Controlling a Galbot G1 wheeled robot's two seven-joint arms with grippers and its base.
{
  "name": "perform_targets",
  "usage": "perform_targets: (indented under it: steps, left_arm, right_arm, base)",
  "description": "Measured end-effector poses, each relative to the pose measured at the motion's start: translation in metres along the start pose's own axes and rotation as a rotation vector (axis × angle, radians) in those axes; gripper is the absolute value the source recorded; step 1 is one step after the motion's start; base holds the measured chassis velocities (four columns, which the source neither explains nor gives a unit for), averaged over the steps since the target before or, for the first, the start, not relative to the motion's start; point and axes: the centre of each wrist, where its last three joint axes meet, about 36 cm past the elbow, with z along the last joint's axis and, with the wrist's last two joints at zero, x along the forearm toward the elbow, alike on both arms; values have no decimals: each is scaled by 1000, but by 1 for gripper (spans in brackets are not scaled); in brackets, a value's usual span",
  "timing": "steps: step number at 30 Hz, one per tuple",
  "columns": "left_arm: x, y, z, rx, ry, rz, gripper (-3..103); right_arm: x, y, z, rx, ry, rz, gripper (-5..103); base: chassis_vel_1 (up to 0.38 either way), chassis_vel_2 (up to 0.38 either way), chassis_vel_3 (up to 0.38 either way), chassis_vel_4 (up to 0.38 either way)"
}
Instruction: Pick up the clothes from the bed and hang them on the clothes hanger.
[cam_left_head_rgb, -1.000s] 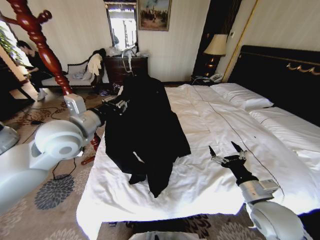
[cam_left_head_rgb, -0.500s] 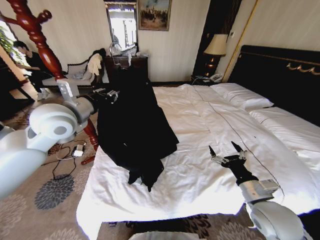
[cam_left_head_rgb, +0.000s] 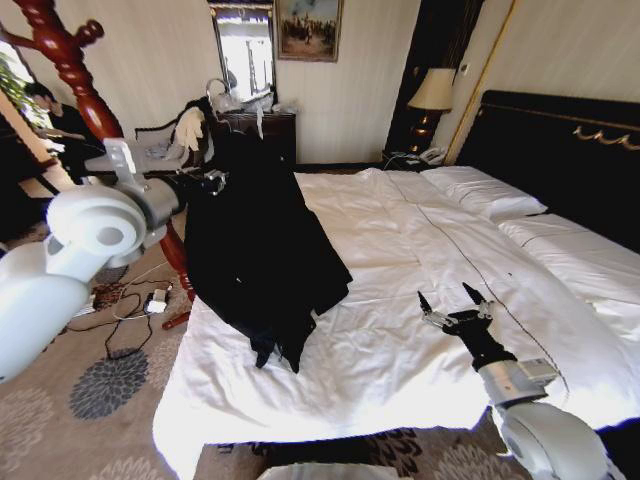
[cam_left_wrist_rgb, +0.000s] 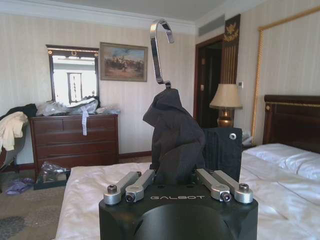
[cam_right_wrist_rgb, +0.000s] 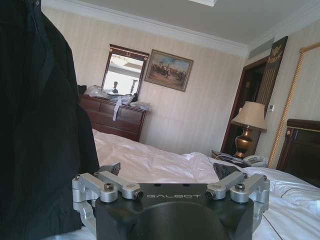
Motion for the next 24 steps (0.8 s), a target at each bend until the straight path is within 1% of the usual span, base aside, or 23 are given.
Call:
perform_targets:
  steps: [2, 3, 7, 8, 12, 13, 16, 17, 21, 24]
  left_arm:
    - [-10, 6, -9, 20, -8, -10, 20]
    - [-10, 6, -9, 20, -8, -10, 20]
    - [-26, 12, -33, 55, -44, -17, 20]
    - [-26, 12, -33, 55, -44, -17, 20]
    - [-49, 19, -58, 87, -72, -29, 20]
    - [-49, 19, -58, 87, -72, -29, 20]
    - [-69, 20, -67, 98, -72, -37, 20]
    - [-69, 20, -67, 98, -72, -37, 20]
    - [-90, 14, -79, 119, -72, -26, 20]
    - [-99, 13, -88, 125, -71, -22, 20]
  right_arm:
    - [0, 0, 0, 0, 0, 0, 100]
    - [0, 0, 0, 0, 0, 0, 100]
    - [0, 0, 0, 0, 0, 0, 100]
    - [0, 0, 0, 0, 0, 0, 100]
    - [0, 0, 0, 0, 0, 0, 100]
    - [0, 0, 0, 0, 0, 0, 100]
    - [0, 0, 0, 0, 0, 0, 100]
    - [0, 0, 0, 0, 0, 0, 100]
    - [0, 0, 0, 0, 0, 0, 100]
    - [0, 0, 0, 0, 0, 0, 100]
  base:
    - [0, 0, 0, 0]
    - [0, 0, 0, 0]
    - [0, 0, 0, 0]
    - [0, 0, 0, 0]
    - [0, 0, 0, 0]
    - [0, 0, 0, 0]
    - [0, 0, 0, 0]
    - [0, 0, 0, 0]
    - [0, 0, 0, 0]
    - [0, 0, 0, 0]
